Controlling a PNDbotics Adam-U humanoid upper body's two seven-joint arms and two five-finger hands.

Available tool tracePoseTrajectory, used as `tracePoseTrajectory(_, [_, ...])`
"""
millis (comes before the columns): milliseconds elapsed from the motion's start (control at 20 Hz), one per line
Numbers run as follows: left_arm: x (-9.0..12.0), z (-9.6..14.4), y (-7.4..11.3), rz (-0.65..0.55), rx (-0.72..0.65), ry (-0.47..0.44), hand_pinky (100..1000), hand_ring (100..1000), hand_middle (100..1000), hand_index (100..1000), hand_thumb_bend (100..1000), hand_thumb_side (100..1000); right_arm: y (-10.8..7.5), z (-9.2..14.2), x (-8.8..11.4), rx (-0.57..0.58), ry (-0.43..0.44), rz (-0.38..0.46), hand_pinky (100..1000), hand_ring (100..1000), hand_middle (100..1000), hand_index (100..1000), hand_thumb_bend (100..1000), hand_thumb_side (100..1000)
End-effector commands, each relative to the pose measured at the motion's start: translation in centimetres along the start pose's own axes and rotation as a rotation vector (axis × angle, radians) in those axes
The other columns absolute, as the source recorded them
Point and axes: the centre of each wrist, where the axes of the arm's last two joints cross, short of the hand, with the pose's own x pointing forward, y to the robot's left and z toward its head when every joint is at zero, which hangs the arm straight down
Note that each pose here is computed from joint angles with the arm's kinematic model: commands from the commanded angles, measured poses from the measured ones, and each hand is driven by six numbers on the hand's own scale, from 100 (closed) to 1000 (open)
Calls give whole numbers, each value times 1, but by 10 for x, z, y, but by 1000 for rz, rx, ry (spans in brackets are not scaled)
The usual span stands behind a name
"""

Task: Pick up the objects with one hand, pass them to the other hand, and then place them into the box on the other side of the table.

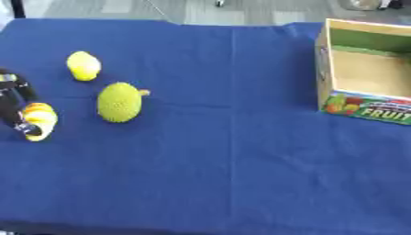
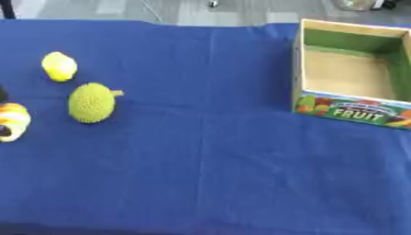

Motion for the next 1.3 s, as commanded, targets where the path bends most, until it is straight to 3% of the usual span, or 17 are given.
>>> tracePoseTrajectory(50, [-9, 9, 13, 6, 12, 42, 834, 810, 752, 780, 625, 100, 0, -3, 7, 7, -23, 12, 711, 937, 963, 967, 100, 795])
tracePoseTrajectory(550, [-8, 2, 9, -17, 6, 57, 813, 789, 726, 767, 586, 100, 0, -2, 6, 6, -18, 7, 712, 938, 964, 968, 100, 800])
tracePoseTrajectory(950, [-1, -4, 1, -92, 34, 64, 800, 775, 711, 768, 633, 100, 1, -2, 6, 6, -13, 4, 712, 938, 965, 968, 100, 803])
tracePoseTrajectory(1300, [5, -7, -4, -153, 45, 64, 745, 703, 634, 705, 598, 100, 2, -2, 6, 8, -9, 1, 713, 938, 965, 968, 100, 806])
